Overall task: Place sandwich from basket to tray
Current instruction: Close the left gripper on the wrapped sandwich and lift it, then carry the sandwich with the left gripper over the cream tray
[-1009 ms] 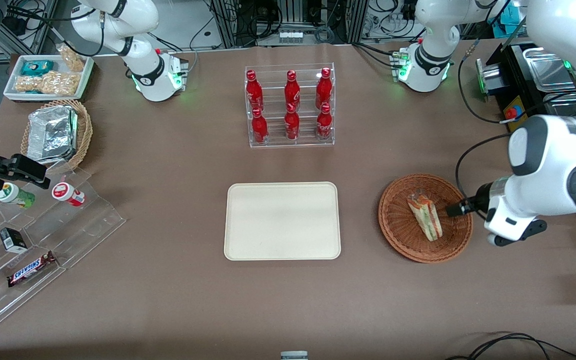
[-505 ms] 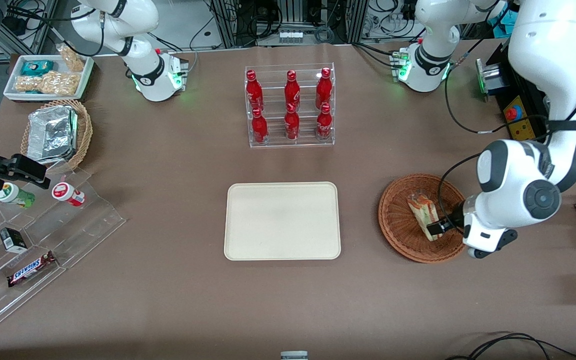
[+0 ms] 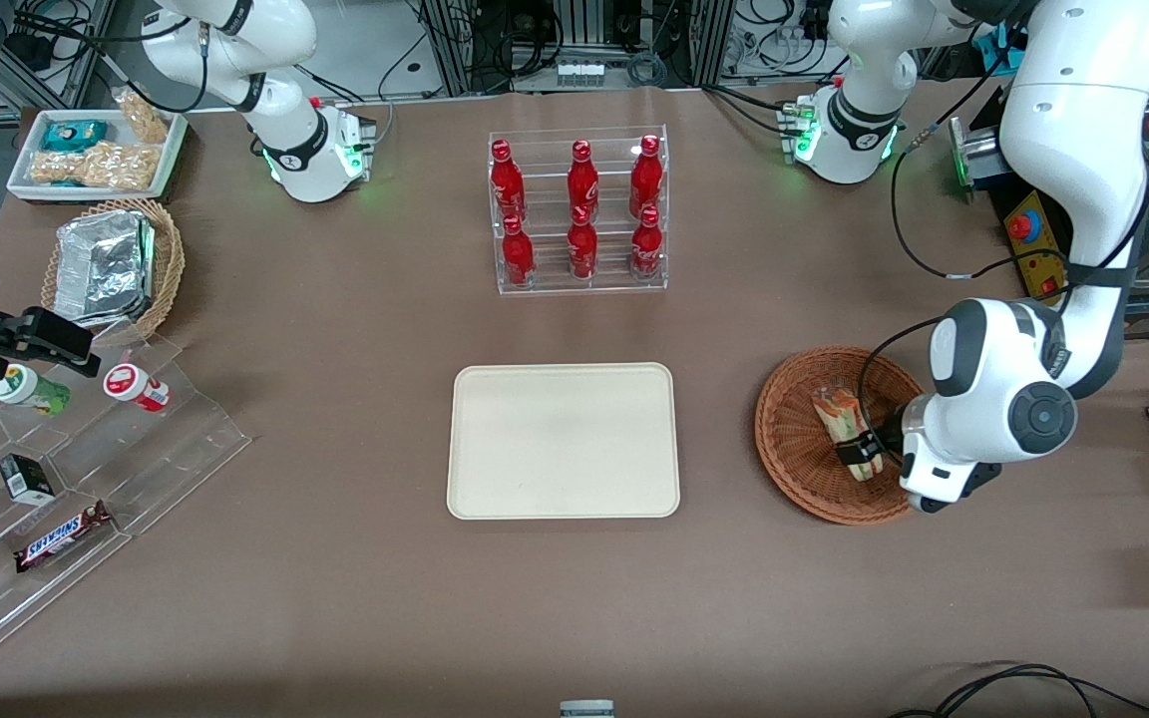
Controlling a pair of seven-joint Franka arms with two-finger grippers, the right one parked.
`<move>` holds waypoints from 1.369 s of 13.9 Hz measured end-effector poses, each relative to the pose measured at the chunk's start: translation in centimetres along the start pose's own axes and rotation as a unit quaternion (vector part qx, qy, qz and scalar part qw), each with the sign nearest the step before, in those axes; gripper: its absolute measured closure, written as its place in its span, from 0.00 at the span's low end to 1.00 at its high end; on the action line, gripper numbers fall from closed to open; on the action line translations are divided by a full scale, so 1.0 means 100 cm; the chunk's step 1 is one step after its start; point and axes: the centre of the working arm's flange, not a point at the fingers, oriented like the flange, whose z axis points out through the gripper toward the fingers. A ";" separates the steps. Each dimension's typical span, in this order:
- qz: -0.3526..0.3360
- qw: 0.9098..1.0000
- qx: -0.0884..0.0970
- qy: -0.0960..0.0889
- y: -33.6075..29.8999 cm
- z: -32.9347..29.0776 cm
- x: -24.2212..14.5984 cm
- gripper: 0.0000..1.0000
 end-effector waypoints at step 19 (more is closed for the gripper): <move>0.163 0.987 0.016 -0.001 0.171 -0.103 -0.162 0.84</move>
